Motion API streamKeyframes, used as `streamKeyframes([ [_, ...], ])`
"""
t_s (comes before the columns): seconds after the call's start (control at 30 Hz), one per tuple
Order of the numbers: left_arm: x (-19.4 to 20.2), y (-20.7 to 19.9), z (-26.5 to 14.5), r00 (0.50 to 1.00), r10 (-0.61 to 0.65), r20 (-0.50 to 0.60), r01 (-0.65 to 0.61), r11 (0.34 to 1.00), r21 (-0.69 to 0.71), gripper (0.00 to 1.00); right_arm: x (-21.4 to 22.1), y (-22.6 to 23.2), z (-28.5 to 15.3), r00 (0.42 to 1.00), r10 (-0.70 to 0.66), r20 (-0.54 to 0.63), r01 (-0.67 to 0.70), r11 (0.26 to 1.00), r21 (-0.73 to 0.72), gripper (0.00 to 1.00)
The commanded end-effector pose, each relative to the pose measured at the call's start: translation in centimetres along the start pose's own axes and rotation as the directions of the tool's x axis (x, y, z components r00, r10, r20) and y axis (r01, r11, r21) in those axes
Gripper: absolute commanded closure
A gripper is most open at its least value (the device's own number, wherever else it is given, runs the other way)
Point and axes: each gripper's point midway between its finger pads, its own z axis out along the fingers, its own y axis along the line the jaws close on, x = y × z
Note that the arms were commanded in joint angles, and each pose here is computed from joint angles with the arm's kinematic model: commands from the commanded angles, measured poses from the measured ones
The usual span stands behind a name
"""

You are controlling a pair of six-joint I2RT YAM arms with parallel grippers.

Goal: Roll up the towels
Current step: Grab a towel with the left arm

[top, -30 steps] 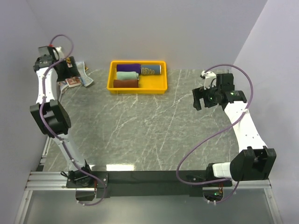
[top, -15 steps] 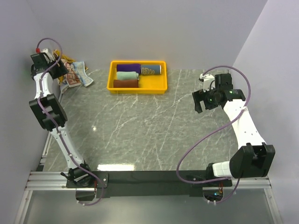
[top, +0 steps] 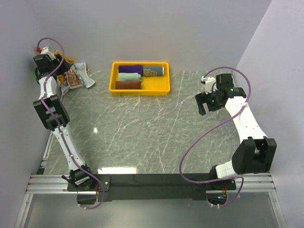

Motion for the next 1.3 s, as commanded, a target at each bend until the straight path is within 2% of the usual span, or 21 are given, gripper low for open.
streamKeyframes([
  [0.0, -3.2, 0.3, 0.5, 0.992, 0.035, 0.118, -0.040, 0.999, 0.034, 0.36, -1.0, -0.8, -0.6, 1.000, -0.030, 0.003, 0.030, 0.999, 0.021, 0.00],
  [0.17, -2.6, 1.4, 1.9, 0.990, 0.045, 0.134, -0.046, 0.999, 0.012, 0.33, -1.4, -1.3, -0.4, 0.999, -0.042, -0.013, 0.042, 0.999, 0.031, 0.00],
  [0.47, -0.6, 2.1, 3.2, 0.994, 0.026, 0.107, -0.025, 1.000, -0.006, 0.35, -1.5, -1.7, -0.2, 0.998, -0.053, -0.024, 0.054, 0.998, 0.045, 0.00],
  [0.6, -0.6, 2.0, 3.2, 0.994, 0.028, 0.107, -0.028, 1.000, -0.005, 0.51, -1.1, -1.6, -0.4, 0.998, -0.053, -0.030, 0.054, 0.998, 0.044, 0.01],
  [0.63, -0.9, 2.0, 3.1, 0.993, 0.027, 0.113, -0.027, 1.000, -0.005, 0.60, -1.0, -1.5, -0.4, 0.998, -0.053, -0.032, 0.055, 0.998, 0.040, 0.01],
  [0.67, -1.4, 1.7, 3.0, 0.992, 0.030, 0.122, -0.030, 1.000, -0.001, 0.64, -0.9, -1.4, -0.5, 0.998, -0.052, -0.032, 0.053, 0.998, 0.039, 0.01],
  [0.7, -2.2, 1.6, 2.9, 0.988, 0.039, 0.148, -0.040, 0.999, 0.004, 0.69, -0.8, -1.4, -0.5, 0.998, -0.052, -0.035, 0.053, 0.998, 0.037, 0.01],
  [0.73, -2.5, 1.6, 2.8, 0.987, 0.038, 0.156, -0.039, 0.999, -0.001, 0.80, -0.8, -1.3, -0.4, 0.998, -0.054, -0.034, 0.056, 0.998, 0.033, 0.01],
  [0.83, -4.1, 1.0, 2.2, 0.981, 0.040, 0.188, -0.040, 0.999, -0.003, 1.00, -0.8, -1.2, -0.5, 0.998, -0.055, -0.031, 0.056, 0.998, 0.029, 0.01],
  [1.0, -9.7, -1.2, -0.5, 0.953, 0.035, 0.302, -0.048, 0.998, 0.034, 1.00, -1.1, -1.0, -0.6, 0.998, -0.050, -0.023, 0.051, 0.999, 0.014, 0.02],
  [1.17, -17.7, -4.9, -5.3, 0.881, 0.069, 0.468, -0.111, 0.992, 0.061, 1.00, -1.6, -0.6, -1.0, 0.999, -0.046, 0.007, 0.046, 0.999, 0.002, 0.02],
  [1.27, -21.1, -6.8, -7.9, 0.836, 0.093, 0.541, -0.150, 0.987, 0.062, 1.00, -2.0, -0.3, -1.4, 0.999, -0.040, 0.037, 0.040, 0.999, -0.005, 0.02],
])
